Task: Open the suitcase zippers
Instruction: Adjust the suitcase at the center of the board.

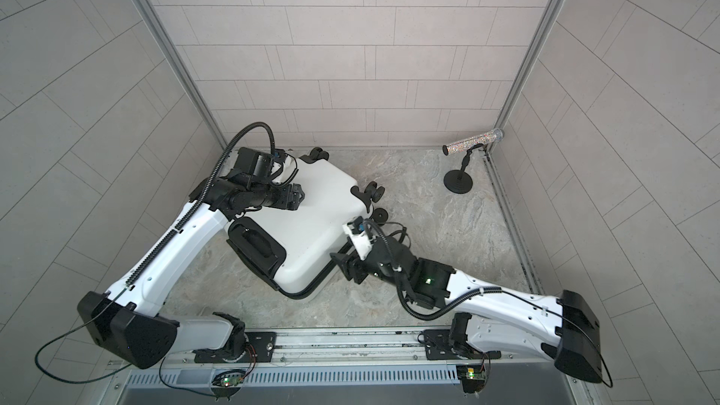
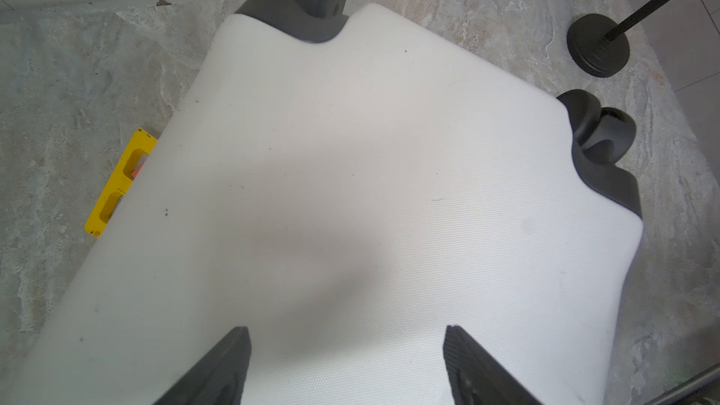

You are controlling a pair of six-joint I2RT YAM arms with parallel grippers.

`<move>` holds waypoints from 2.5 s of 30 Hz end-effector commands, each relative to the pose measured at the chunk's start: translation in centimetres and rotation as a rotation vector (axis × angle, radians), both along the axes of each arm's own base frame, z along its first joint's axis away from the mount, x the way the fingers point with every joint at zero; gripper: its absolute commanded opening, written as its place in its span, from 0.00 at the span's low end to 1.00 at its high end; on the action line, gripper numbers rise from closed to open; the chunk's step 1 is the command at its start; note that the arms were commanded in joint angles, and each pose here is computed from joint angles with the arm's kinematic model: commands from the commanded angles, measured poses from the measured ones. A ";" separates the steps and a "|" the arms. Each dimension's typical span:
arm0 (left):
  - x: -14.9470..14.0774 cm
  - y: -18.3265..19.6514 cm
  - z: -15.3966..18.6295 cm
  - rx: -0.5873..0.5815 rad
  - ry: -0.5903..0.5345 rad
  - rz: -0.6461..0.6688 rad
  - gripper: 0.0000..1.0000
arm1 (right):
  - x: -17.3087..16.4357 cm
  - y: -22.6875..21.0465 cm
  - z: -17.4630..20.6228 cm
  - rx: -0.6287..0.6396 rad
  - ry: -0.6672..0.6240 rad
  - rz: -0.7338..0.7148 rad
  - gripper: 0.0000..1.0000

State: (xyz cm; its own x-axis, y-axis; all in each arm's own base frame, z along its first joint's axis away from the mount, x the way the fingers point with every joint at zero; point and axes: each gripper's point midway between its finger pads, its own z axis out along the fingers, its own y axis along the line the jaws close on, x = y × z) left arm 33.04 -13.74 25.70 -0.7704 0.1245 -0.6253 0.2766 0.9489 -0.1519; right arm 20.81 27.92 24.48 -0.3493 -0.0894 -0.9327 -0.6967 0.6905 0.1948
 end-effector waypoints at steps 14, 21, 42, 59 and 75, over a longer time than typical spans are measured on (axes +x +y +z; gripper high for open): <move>0.0 0.2 -0.2 0.052 -0.013 -0.044 0.83 | 10.3 -8.3 -9.5 -0.323 -0.218 -0.116 0.59; 0.1 0.3 -0.4 0.072 -0.020 -0.052 0.84 | 11.6 -6.4 -12.0 -0.289 -0.244 -0.065 0.57; 0.8 0.2 -0.9 0.088 -0.020 -0.061 0.84 | 13.4 -5.4 -12.6 -0.259 -0.296 -0.095 0.13; -0.5 -5.1 2.2 -0.053 -0.093 -0.284 0.80 | 7.6 -2.9 -8.9 -0.179 -0.409 0.083 0.00; -3.6 -18.6 1.3 -0.011 -0.078 -0.646 0.79 | 3.8 -2.3 -3.4 -0.079 -0.562 0.026 0.00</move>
State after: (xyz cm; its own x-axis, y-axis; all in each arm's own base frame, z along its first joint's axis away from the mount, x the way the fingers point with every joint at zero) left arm 29.81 -30.75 26.51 -0.5293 0.5148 -0.6744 0.7718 0.6223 -0.1308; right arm 23.71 25.13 12.67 -0.0014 -0.3733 -0.9277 -0.7698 0.5925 -0.2373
